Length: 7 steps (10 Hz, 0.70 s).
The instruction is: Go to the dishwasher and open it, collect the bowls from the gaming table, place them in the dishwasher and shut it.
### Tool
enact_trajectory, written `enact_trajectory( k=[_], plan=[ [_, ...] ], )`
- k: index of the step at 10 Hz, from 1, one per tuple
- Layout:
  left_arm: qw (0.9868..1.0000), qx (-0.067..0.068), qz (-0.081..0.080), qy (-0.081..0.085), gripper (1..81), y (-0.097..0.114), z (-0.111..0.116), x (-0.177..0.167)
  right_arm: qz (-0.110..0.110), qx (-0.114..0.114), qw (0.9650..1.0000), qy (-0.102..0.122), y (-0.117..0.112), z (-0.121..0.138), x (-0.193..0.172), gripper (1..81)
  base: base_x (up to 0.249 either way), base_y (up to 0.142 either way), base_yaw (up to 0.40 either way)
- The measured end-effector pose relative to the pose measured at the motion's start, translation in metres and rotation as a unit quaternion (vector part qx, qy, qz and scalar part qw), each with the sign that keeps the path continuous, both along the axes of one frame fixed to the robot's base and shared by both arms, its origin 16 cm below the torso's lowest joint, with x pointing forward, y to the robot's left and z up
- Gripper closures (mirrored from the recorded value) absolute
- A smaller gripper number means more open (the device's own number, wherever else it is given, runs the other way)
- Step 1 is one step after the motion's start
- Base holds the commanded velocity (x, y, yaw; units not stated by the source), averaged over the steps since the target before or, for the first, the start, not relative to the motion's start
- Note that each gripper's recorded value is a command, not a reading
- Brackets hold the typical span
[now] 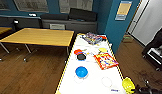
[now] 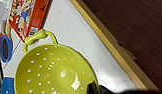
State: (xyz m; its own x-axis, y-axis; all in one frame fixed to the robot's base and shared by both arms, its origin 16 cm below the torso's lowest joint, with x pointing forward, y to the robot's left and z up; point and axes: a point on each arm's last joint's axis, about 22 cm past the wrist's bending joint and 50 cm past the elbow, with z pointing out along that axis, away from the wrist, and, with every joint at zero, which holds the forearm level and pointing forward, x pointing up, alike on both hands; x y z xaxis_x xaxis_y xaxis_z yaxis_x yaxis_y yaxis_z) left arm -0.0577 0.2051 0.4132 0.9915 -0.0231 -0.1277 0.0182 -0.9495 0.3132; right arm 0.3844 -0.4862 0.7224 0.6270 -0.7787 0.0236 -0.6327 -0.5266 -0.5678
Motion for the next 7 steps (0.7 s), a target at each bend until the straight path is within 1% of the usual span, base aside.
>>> enact_trajectory(
  k=[1,2,3,4,5,6,7],
  plan=[
    [1.0,-0.009,0.002,0.001,1.0,-0.009,0.002,0.0,0.009,-0.004,0.9995,0.029,-0.007,-0.007,-0.036,81.1,0.0,0.0,0.0],
    [0.9997,-0.023,0.006,0.003,1.0,-0.022,0.005,-0.002,0.025,-0.001,0.9977,0.062,-0.001,-0.018,-0.078,81.1,0.0,0.0,0.0],
    [0.9994,-0.034,0.009,0.004,1.0,-0.028,0.008,-0.001,0.041,0.004,0.9951,0.09,0.007,-0.026,-0.12,81.1,0.0,0.0,0.0],
    [0.999,-0.043,0.011,0.004,1.0,-0.029,0.011,0.001,0.06,0.004,0.9911,0.119,0.012,-0.031,-0.17,81.1,0.0,0.0,0.0],
    [0.9984,-0.054,0.014,0.003,1.0,-0.028,0.015,0.006,0.073,0.001,0.9872,0.142,0.012,-0.032,-0.213,81.1,0.0,0.0,0.0],
    [0.9977,-0.066,0.018,0.003,1.0,-0.026,0.02,0.01,0.081,-0.002,0.9842,0.157,0.013,-0.034,-0.249,81.1,0.0,0.0,0.0],
    [0.9964,-0.082,0.023,0.0,1.0,-0.027,0.028,0.015,0.088,-0.003,0.9824,0.165,0.018,-0.037,-0.277,81.1,0.0,0.0,0.0]
  ],
)
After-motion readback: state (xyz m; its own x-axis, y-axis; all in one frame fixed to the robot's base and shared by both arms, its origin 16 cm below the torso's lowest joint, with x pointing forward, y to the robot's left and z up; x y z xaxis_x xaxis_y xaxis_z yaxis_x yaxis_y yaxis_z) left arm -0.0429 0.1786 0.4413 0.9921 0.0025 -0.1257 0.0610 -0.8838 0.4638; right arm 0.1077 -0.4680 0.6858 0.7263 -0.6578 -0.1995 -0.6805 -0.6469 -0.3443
